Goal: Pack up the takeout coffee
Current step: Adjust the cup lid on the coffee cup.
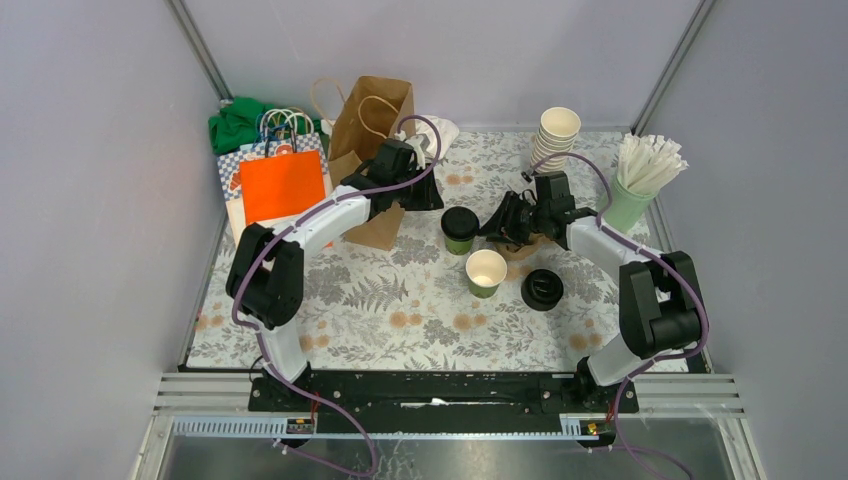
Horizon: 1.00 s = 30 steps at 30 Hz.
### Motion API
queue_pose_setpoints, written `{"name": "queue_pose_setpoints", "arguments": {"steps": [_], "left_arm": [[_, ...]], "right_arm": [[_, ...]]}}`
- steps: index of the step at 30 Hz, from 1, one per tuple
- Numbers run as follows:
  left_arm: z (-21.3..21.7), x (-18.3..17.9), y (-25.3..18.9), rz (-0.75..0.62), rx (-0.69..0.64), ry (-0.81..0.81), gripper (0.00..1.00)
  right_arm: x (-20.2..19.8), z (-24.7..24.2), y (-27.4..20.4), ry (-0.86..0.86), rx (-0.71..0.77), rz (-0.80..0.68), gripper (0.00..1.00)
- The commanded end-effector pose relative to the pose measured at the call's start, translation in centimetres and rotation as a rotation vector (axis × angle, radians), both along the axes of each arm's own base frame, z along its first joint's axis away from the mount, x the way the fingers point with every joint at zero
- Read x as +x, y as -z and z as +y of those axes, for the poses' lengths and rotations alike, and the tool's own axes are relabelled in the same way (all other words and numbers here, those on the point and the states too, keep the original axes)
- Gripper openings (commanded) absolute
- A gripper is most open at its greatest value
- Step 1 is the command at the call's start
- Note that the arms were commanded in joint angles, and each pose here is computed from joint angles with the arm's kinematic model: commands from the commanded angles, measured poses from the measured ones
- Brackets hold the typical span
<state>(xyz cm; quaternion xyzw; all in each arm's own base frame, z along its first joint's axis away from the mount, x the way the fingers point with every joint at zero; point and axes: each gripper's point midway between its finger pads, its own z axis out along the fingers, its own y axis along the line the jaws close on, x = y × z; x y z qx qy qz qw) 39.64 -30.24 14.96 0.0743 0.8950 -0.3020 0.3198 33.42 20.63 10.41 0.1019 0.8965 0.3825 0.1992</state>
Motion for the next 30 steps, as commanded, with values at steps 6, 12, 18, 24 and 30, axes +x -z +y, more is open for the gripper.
{"name": "queue_pose_setpoints", "arguments": {"steps": [6, 12, 18, 24, 30], "left_arm": [[-1.2, 0.0, -1.6, -0.018, -0.066, 0.047, 0.32], [-1.2, 0.0, -1.5, -0.011, -0.068, 0.052, 0.32], [-1.4, -0.1, -0.8, 0.006, -0.067, 0.061, 0.32], [-1.3, -0.1, -0.2, 0.018, -0.065, 0.063, 0.30], [-1.4, 0.1, 0.3, 0.030, -0.070, 0.066, 0.29]], "right_arm": [[0.1, 1.4, -2.5, -0.050, 0.049, -0.075, 0.41], [0.4, 1.9, -2.6, -0.058, 0.054, -0.075, 0.41], [0.9, 2.0, -2.4, -0.053, 0.052, -0.068, 0.41], [1.1, 2.3, -2.0, -0.046, 0.063, -0.055, 0.41], [1.1, 2.3, -1.4, -0.042, 0.060, -0.037, 0.40]]}}
